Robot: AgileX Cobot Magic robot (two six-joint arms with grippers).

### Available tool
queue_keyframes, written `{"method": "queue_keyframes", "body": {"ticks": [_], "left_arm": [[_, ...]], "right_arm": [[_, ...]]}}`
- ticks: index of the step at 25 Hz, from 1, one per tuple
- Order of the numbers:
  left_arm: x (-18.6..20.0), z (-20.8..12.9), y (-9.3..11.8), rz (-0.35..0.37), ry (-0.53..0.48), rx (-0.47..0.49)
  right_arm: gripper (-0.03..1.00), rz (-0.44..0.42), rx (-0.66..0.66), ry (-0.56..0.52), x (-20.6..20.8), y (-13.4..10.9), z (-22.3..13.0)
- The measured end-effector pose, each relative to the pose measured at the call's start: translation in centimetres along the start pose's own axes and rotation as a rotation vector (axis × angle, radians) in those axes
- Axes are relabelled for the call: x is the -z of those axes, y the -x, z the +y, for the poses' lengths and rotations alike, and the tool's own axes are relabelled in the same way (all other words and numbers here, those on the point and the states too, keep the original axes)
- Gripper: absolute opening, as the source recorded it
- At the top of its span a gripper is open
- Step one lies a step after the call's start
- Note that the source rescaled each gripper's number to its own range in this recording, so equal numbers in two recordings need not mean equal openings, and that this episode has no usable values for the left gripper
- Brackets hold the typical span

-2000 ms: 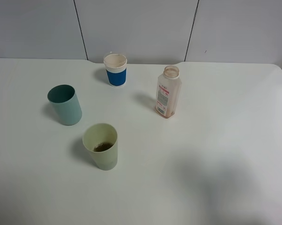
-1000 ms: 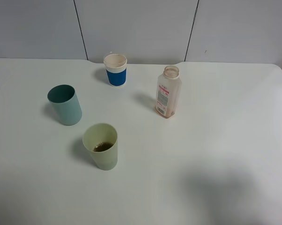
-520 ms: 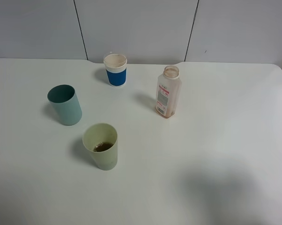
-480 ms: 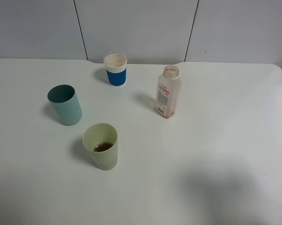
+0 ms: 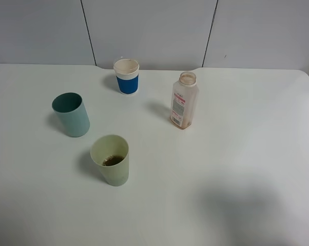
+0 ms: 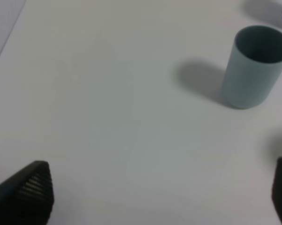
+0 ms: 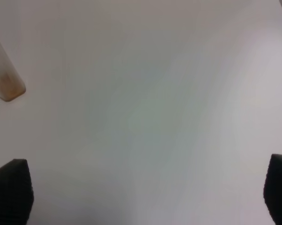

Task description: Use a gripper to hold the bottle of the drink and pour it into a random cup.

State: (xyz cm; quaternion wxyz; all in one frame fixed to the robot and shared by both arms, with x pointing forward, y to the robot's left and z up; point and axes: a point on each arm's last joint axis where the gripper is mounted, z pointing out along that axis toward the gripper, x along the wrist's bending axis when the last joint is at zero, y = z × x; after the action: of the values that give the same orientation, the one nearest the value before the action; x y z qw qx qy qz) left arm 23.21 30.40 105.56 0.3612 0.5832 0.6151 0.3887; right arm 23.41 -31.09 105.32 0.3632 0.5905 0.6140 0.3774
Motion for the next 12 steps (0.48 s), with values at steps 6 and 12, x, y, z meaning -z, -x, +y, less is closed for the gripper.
{"method": "queue_keyframes", "body": {"ticks": [6,12], "left_arm": [[0.00,0.00,0.00,0.000,0.000,0.000],[0.00,0.00,0.00,0.000,0.000,0.000]], "right_arm": [[1.00,-0.001,-0.001,0.000,0.00,-0.01,0.00],[1.00,-0.052,-0.028,0.000,0.06,-0.04,-0.03]]}}
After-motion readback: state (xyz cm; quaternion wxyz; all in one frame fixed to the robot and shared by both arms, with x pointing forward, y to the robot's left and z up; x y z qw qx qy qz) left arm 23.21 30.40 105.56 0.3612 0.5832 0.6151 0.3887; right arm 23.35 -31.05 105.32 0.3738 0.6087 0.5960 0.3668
